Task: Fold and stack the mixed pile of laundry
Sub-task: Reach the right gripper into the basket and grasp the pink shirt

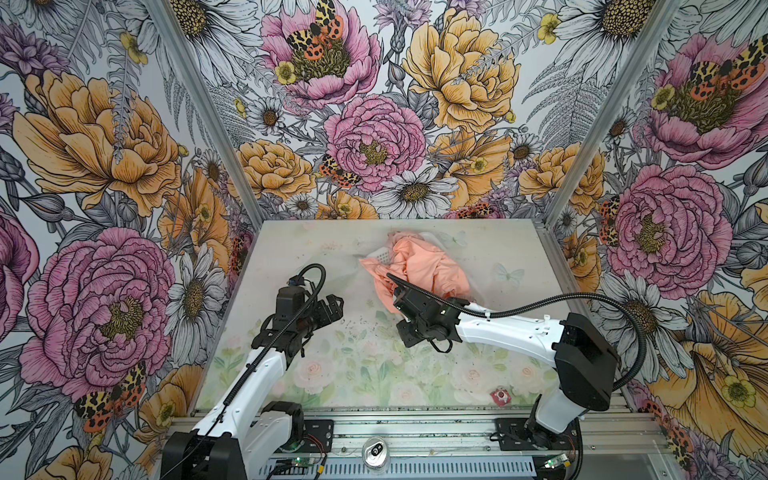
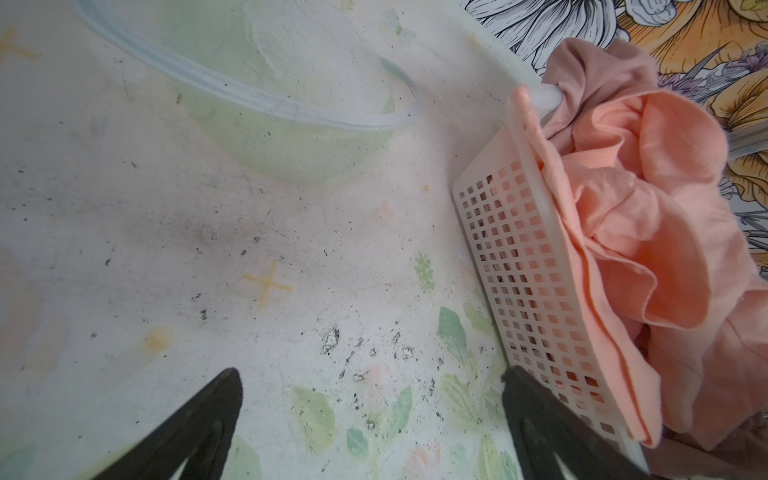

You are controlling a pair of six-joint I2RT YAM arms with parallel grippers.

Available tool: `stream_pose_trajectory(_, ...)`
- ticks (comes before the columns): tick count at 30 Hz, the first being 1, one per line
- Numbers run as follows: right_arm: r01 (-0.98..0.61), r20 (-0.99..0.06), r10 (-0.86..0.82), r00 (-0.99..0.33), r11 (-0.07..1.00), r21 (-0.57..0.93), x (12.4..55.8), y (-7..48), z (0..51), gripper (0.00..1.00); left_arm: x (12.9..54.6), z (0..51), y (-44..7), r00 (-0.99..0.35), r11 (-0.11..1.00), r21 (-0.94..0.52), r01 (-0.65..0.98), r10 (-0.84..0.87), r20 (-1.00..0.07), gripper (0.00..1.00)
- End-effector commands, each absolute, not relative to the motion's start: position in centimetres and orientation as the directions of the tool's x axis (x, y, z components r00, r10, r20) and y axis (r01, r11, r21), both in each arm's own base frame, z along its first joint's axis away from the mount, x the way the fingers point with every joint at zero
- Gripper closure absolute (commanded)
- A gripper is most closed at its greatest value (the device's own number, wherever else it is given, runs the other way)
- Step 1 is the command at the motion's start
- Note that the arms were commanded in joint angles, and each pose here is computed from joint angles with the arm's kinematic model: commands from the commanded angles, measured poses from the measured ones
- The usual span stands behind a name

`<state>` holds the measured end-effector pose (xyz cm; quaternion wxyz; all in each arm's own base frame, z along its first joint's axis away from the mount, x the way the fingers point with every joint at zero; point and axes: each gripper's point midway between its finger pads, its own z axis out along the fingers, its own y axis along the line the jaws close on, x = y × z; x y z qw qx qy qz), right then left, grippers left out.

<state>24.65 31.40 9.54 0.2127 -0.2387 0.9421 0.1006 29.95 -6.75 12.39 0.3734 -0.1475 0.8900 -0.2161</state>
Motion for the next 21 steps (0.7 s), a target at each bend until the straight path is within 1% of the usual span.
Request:
stream_pose_trajectory(1, -0.404, -0.451, -0.328, -0.83, 0.911, 0.082, 26.0, 29.7, 9.3, 1.0, 30.3, 13.7, -7.2, -0.665, 0.853, -0.516, -0.077, -0.429, -0.611, 0.01)
stream_pose_trajectory(4, -0.349, -0.45, -0.281, -0.848, 0.934, 0.074, 27.6, 27.2, 9.3, 1.0, 30.3, 13.8, -7.2, -0.665, 0.853, -0.516, -0.077, -0.43, -0.611, 0.01)
stream_pose_trajectory(6, -0.338, -0.456, -0.279, -0.845, 0.94, 0.053, 28.7, 25.6, 9.4, 1.0, 30.3, 13.7, -7.2, -0.666, 0.854, -0.515, -0.078, -0.429, -0.61, 0.01)
stream_pose_trajectory(7, -0.309, -0.462, -0.254, -0.849, 0.95, 0.045, 30.0, 23.8, 9.6, 1.0, 30.3, 13.7, -7.2, -0.667, 0.854, -0.514, -0.079, -0.429, -0.609, 0.01)
stream_pose_trajectory(11, -0.305, -0.465, -0.274, -0.842, 0.952, -0.009, 33.3, 19.1, 9.9, 1.0, 30.4, 13.4, -7.3, -0.674, 0.855, -0.513, -0.079, -0.424, -0.605, 0.01)
stream_pose_trajectory(16, -0.274, -0.427, -0.284, -0.858, 0.958, -0.087, 37.4, 12.4, 9.3, 1.0, 30.7, 13.3, -7.4, -0.674, 0.853, -0.515, -0.081, -0.428, -0.602, 0.01)
stream_pose_trajectory(19, -0.207, -0.422, -0.206, -0.883, 0.977, -0.045, 39.8, 9.1, 8.9, 1.0, 31.0, 13.3, -7.4, -0.676, 0.852, -0.517, -0.083, -0.43, -0.599, 0.01)
stream_pose_trajectory(21, -0.194, -0.418, -0.204, -0.885, 0.979, -0.068, 41.0, 7.7, 8.7, 1.0, 31.1, 13.3, -7.6, -0.678, 0.851, -0.519, -0.081, -0.429, -0.597, 0.01)
